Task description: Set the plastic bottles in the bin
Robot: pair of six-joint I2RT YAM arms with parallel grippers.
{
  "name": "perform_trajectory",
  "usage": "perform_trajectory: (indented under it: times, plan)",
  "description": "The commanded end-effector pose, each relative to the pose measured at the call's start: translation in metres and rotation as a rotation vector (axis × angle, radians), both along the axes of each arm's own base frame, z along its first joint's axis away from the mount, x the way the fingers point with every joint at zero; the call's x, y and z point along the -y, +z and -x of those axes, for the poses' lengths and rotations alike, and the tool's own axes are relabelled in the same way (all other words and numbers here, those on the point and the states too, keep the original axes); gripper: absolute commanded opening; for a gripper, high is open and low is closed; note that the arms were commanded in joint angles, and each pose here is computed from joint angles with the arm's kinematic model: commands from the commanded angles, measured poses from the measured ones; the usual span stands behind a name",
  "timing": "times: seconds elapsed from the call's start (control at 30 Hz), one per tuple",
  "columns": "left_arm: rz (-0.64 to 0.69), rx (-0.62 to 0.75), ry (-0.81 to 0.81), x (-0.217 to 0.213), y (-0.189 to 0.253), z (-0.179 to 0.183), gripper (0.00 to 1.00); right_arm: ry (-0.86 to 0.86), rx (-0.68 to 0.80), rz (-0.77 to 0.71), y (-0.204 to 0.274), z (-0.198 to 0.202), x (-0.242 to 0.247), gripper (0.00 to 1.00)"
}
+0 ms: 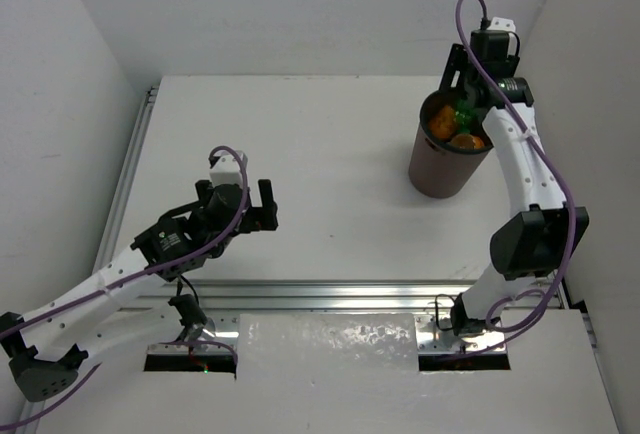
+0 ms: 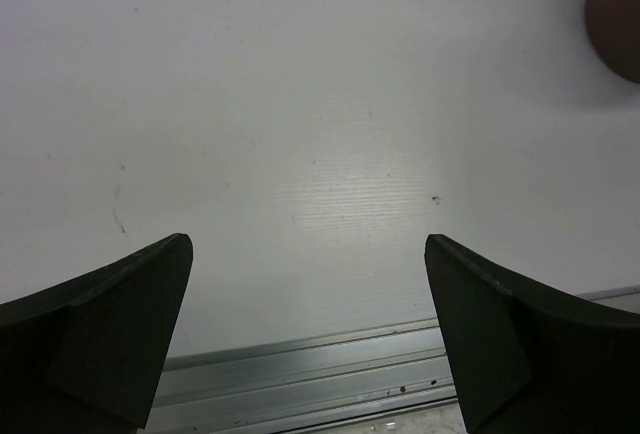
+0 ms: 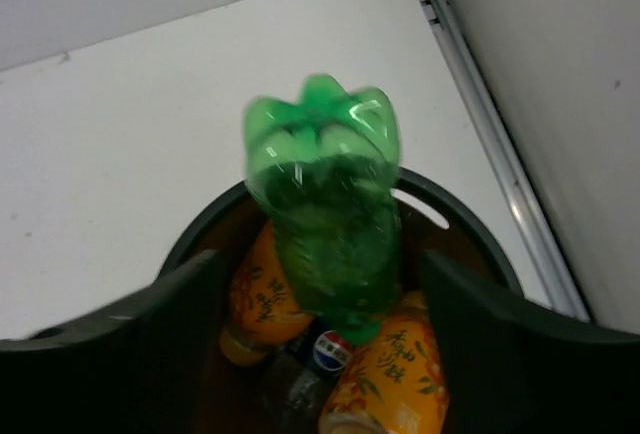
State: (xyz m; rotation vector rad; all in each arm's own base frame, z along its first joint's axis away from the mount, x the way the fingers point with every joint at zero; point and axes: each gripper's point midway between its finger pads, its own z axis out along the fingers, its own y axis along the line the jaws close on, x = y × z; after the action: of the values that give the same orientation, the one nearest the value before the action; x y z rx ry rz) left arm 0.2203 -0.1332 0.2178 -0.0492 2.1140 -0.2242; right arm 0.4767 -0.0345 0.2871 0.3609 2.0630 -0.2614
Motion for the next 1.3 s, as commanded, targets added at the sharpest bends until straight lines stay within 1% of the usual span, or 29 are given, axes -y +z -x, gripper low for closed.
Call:
perform_trajectory:
  times: [0.0,0.07,0.17,0.27,0.3,0.37,0.4,0.43,0.47,0.5,0.53,0.57,0.6,0.63,0.67,0.7,0.77,0.8,0.83,0.87,0.93,1.0,1.03,1.07,1.13,1.2,1.27]
  plan:
    - [0.024,0.036,0.025,-0.002,0.010,-0.005,1.00,0.003,0.098,-0.052,0.037,0.014,-0.005,0.89]
    - [0.014,0.034,0.054,-0.006,0.010,-0.007,1.00,0.012,0.101,-0.055,0.043,0.020,-0.006,0.96]
    - [0.007,0.029,0.108,-0.012,0.012,-0.012,1.00,0.029,0.130,-0.061,0.061,0.036,-0.008,0.97]
    - [-0.005,0.023,0.176,-0.021,0.012,-0.018,1.00,0.066,0.114,-0.079,0.064,0.052,-0.014,0.97]
    - [0.011,0.027,0.212,-0.025,0.018,-0.019,1.00,0.098,0.139,-0.098,0.075,0.064,-0.020,0.98]
    - [0.020,0.068,0.283,-0.037,0.034,-0.024,1.00,0.163,0.112,-0.132,0.066,0.079,-0.032,0.99]
    - [0.018,0.076,0.300,-0.041,0.039,-0.026,1.00,0.198,0.133,-0.149,0.075,0.093,-0.038,0.99]
    - [0.013,0.090,0.335,-0.050,0.044,-0.029,1.00,0.259,0.086,-0.186,0.058,0.104,-0.052,0.99]
    - [0.022,0.108,0.360,-0.055,0.052,-0.031,1.00,0.272,0.074,-0.199,0.054,0.114,-0.056,0.99]
    - [0.007,0.117,0.373,-0.060,0.055,-0.033,1.00,0.275,0.118,-0.208,0.065,0.132,-0.058,0.99]
    - [-0.007,0.124,0.406,-0.069,0.057,-0.037,1.00,0.310,0.078,-0.220,0.038,0.142,-0.067,0.99]
    - [-0.008,0.133,0.422,-0.074,0.064,-0.039,1.00,0.348,0.092,-0.225,0.034,0.152,-0.073,0.99]
    - [-0.035,0.133,0.435,-0.078,0.064,-0.042,1.00,0.370,0.070,-0.237,0.014,0.161,-0.078,0.99]
    - [-0.041,0.135,0.457,-0.085,0.067,-0.045,1.00,0.414,0.120,-0.248,0.023,0.179,-0.083,0.99]
    - [-0.035,0.145,0.464,-0.087,0.072,-0.047,1.00,0.432,0.126,-0.246,0.021,0.188,-0.085,0.99]
    - [-0.037,0.146,0.466,-0.090,0.074,-0.049,1.00,0.434,0.092,-0.243,0.006,0.198,-0.085,0.99]
    - [-0.053,0.168,0.439,-0.090,0.076,-0.052,1.00,0.474,0.119,-0.227,0.007,0.219,-0.087,0.99]
    - [-0.049,0.183,0.429,-0.091,0.078,-0.051,1.00,0.471,0.085,-0.228,-0.006,0.228,-0.086,0.99]
    - [-0.058,0.183,0.428,-0.092,0.075,-0.050,1.00,0.456,0.117,-0.208,-0.001,0.238,-0.081,0.99]
    - [-0.059,0.191,0.427,-0.094,0.077,-0.047,1.00,0.462,0.088,-0.191,-0.012,0.247,-0.079,0.99]
    - [-0.060,0.195,0.399,-0.093,0.076,-0.045,1.00,0.470,0.121,-0.161,-0.011,0.262,-0.075,0.99]
    - [-0.062,0.204,0.379,-0.093,0.079,-0.042,1.00,0.465,0.098,-0.123,-0.028,0.278,-0.068,0.99]
    - [-0.071,0.207,0.386,-0.096,0.080,-0.040,1.00,0.468,0.117,-0.118,-0.025,0.281,-0.067,0.99]
    - [-0.088,0.218,0.415,-0.104,0.082,-0.038,1.00,0.413,0.088,-0.099,-0.035,0.286,-0.056,0.99]
    - [-0.096,0.233,0.449,-0.113,0.082,-0.032,1.00,0.375,0.052,-0.086,-0.044,0.296,-0.048,0.99]
    - [-0.082,0.239,0.442,-0.113,0.074,-0.030,1.00,0.387,0.043,-0.098,-0.047,0.301,-0.051,0.99]
    - [-0.065,0.252,0.431,-0.115,0.062,-0.024,1.00,0.406,0.073,-0.096,-0.046,0.303,-0.053,0.99]
